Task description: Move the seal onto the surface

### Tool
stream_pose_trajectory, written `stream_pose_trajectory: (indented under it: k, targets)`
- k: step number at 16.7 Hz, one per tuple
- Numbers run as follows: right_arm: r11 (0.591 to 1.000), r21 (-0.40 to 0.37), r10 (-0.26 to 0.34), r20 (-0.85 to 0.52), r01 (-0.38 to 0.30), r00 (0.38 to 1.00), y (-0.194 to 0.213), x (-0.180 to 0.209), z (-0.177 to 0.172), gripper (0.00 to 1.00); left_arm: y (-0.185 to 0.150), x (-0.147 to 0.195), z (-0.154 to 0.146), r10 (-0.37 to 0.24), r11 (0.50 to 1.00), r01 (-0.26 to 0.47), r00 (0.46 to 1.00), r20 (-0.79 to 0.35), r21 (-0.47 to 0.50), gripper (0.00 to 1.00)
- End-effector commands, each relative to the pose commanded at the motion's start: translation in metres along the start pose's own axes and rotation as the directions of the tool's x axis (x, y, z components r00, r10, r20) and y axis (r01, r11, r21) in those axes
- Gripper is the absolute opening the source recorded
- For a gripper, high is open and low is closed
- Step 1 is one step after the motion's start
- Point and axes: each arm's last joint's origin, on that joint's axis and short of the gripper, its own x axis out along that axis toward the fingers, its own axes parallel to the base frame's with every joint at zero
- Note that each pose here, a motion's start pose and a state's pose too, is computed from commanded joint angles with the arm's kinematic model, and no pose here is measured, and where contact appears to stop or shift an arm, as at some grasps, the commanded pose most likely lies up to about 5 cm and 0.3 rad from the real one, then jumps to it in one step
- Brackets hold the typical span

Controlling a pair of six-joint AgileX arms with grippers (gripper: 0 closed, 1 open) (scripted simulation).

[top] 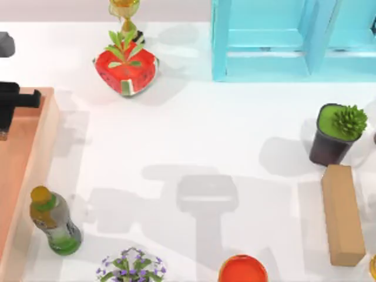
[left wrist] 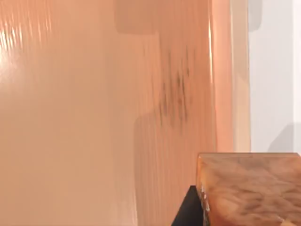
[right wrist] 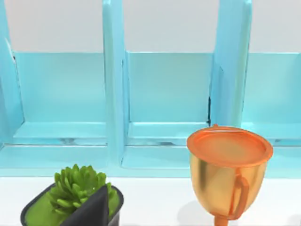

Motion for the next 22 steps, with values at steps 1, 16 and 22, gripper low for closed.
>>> stream_pose_trajectory:
  k: [1, 16, 22]
  targets:
    - [1.000, 0.000, 0.000, 0.000, 0.000, 1.000, 0.000, 0.000, 0.000, 1.00, -0.014, -0.011, -0.001, -0.011, 1.000, 0.011, 1.000, -0.012, -0.001, 0.00]
    - [1.000, 0.000, 0.000, 0.000, 0.000, 1.000, 0.000, 0.000, 0.000, 1.00, -0.054, -0.009, 0.001, -0.019, 0.997, 0.003, 0.974, -0.227, -0.072, 0.00]
    - [1.000, 0.000, 0.000, 0.000, 0.000, 1.000, 0.000, 0.000, 0.000, 1.00, -0.130, 0.035, 0.047, -0.032, 0.998, 0.020, 0.977, -0.212, -0.060, 0.00]
